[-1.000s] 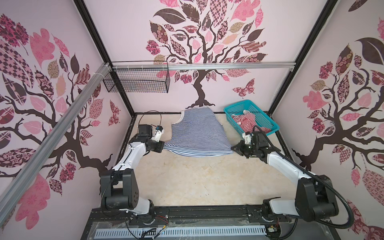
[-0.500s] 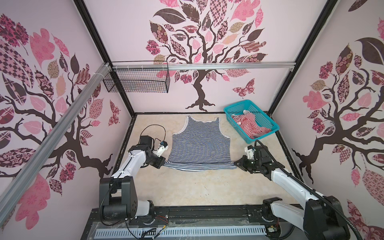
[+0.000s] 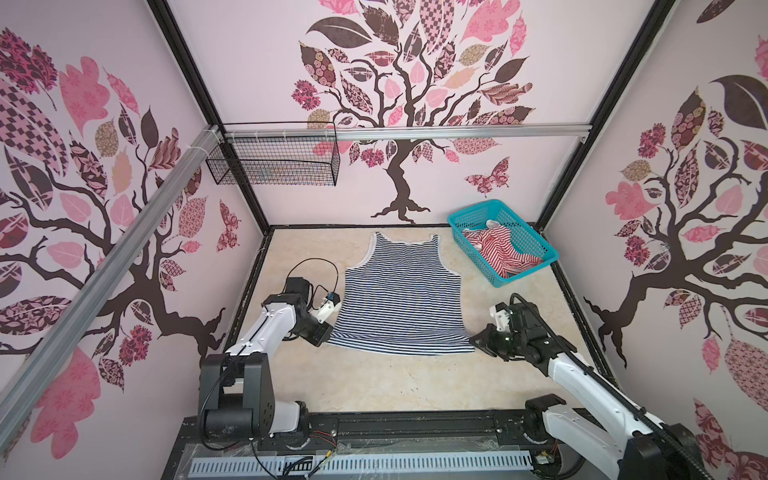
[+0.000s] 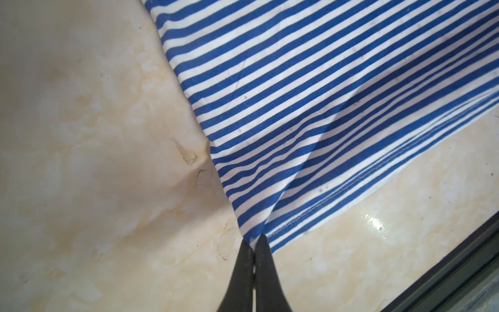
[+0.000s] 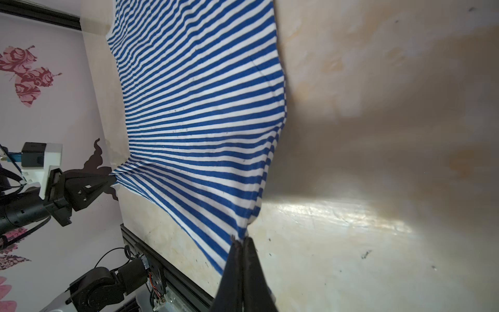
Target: Fold and stack the tank tops
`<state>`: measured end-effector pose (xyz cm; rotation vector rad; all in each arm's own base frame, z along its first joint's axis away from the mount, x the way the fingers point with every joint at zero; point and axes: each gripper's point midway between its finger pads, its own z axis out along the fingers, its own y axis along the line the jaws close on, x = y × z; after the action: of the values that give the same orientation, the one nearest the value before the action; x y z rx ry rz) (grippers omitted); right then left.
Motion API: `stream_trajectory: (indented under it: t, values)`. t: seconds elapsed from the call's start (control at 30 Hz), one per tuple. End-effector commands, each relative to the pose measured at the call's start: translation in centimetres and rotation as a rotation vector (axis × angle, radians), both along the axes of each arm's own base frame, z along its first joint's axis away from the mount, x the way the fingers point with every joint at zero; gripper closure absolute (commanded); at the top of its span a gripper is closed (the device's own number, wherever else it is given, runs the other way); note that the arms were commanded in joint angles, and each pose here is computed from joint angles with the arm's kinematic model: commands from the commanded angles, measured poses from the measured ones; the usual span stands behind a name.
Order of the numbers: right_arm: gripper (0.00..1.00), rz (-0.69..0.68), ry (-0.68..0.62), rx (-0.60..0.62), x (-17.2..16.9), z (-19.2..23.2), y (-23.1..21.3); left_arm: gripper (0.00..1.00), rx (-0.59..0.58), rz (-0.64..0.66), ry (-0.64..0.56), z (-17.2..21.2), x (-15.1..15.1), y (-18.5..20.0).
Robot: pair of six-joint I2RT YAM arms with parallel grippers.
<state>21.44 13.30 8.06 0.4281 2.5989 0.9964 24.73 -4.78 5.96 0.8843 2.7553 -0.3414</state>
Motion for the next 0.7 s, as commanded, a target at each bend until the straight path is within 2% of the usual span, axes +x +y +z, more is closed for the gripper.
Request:
stream_trajectory:
  t: [0.0, 0.17, 0.33, 0.63, 0.67]
  values:
    - [1.0, -0.022, 0.066, 0.001, -1.6, -0.6, -0.3, 1.0, 0.005, 0.019, -0.02, 0.5, 0.4, 0.7]
    - [1.0, -0.045, 0.099, -0.01, -2.2, -1.0, -0.6, 1.0, 0.017, 0.073, -0.07, 1.6, 2.1, 1.6]
    - [1.0, -0.081, 0.135, -0.113, -2.4, -2.5, -2.2, 1.0, 0.068, 0.112, -0.09, 1.3, 3.3, 2.7]
    - [1.0, -0.067, 0.173, -0.179, -2.9, -4.2, -2.9, 1.0, 0.103, 0.081, 0.007, -1.0, 2.4, 3.1]
    - [0.97, -0.063, 0.172, -0.18, -3.0, -4.3, -2.9, 0.98, 0.1, 0.073, 0.012, -1.1, 2.2, 3.0]
